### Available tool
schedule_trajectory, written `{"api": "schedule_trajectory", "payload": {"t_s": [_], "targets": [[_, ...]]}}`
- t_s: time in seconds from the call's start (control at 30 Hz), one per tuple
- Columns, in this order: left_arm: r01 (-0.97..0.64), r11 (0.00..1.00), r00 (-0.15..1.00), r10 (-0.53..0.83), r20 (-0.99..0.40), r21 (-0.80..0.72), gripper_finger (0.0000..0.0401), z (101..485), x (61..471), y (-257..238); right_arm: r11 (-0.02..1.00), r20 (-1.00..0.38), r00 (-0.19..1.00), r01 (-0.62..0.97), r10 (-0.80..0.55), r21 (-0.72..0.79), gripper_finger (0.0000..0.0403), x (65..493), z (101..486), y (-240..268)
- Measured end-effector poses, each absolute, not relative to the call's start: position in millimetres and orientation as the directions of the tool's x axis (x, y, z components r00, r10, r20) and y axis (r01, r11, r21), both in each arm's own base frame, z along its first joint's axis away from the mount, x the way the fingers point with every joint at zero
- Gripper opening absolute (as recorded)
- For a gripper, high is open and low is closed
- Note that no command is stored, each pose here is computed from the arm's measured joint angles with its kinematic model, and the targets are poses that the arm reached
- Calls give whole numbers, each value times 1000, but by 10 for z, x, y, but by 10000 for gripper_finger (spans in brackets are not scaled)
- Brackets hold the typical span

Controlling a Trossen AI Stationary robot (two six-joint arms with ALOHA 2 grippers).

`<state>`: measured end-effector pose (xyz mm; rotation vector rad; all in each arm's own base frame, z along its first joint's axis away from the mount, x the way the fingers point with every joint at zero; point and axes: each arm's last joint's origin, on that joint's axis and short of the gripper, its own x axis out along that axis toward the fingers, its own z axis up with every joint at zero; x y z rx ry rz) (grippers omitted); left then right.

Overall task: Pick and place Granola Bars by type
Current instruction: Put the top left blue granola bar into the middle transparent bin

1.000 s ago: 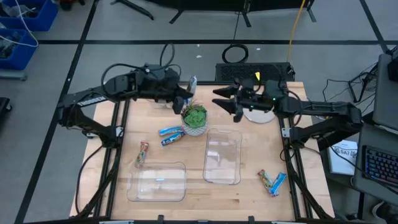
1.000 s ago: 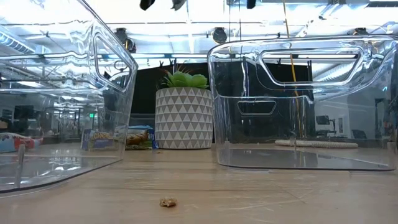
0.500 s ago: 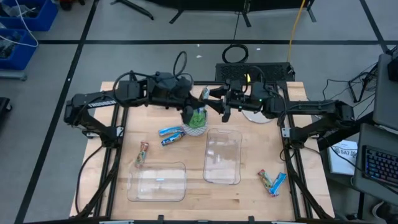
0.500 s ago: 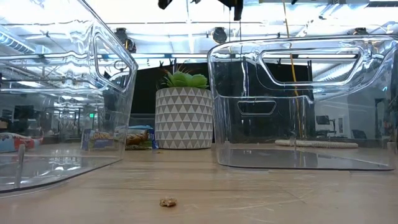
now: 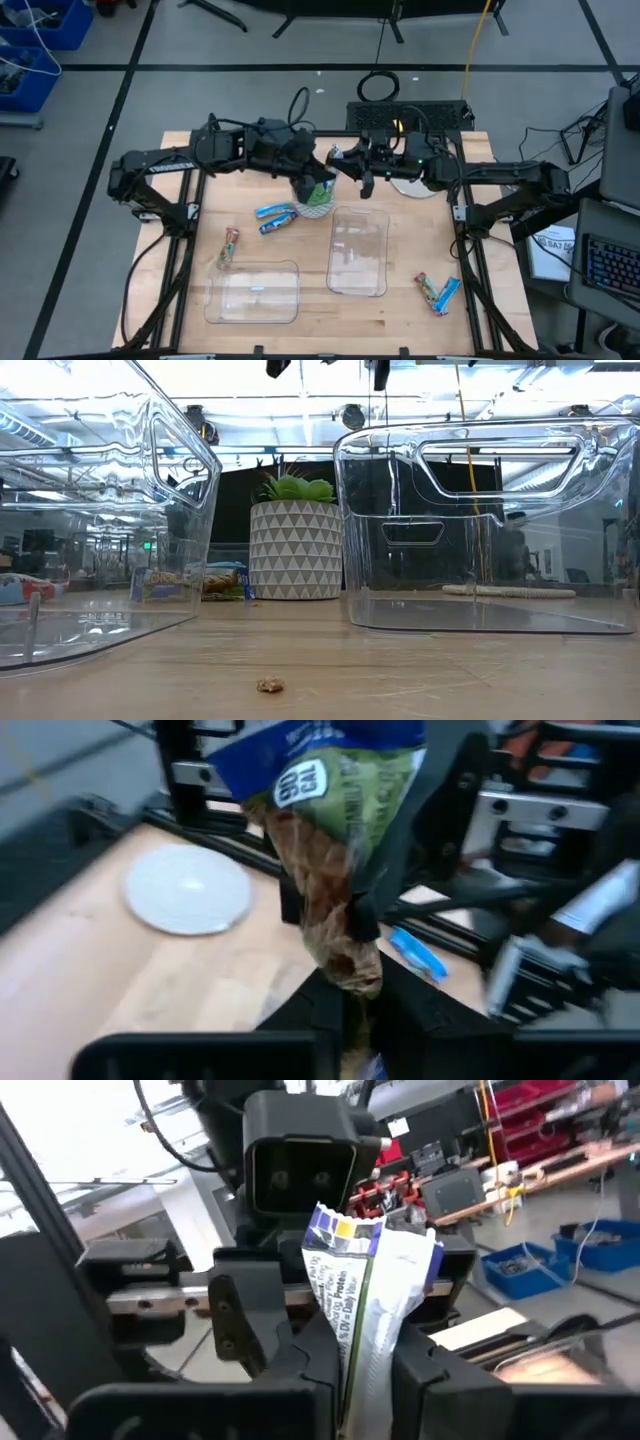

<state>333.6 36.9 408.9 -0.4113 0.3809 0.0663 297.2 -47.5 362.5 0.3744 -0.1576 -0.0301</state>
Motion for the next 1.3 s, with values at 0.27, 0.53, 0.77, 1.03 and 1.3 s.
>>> {"api": "schedule_trajectory", "payload": {"t_s": [0.27,0.53,0.77,1.03,1.3], "targets": [[-112,902,884,-102,-456,-418,178,4162,3009,482,915,77,997,-11,-22,404,21,2608,3800,-384],[-375,896,455,-45,-889,-237,267,3635,2721,469,882,-157,977,-57,147,467,19,2396,3683,-80],[-447,881,204,-71,-976,-158,269,2934,2699,397,910,-322,936,4,142,414,18,2580,3171,245],[-444,870,145,-166,-975,-214,228,2298,2604,281,906,-424,903,115,76,408,17,2455,2434,282],[-443,864,193,-171,-966,-241,199,1971,2590,208,884,-508,861,243,-8,398,35,2310,2008,101]]}}
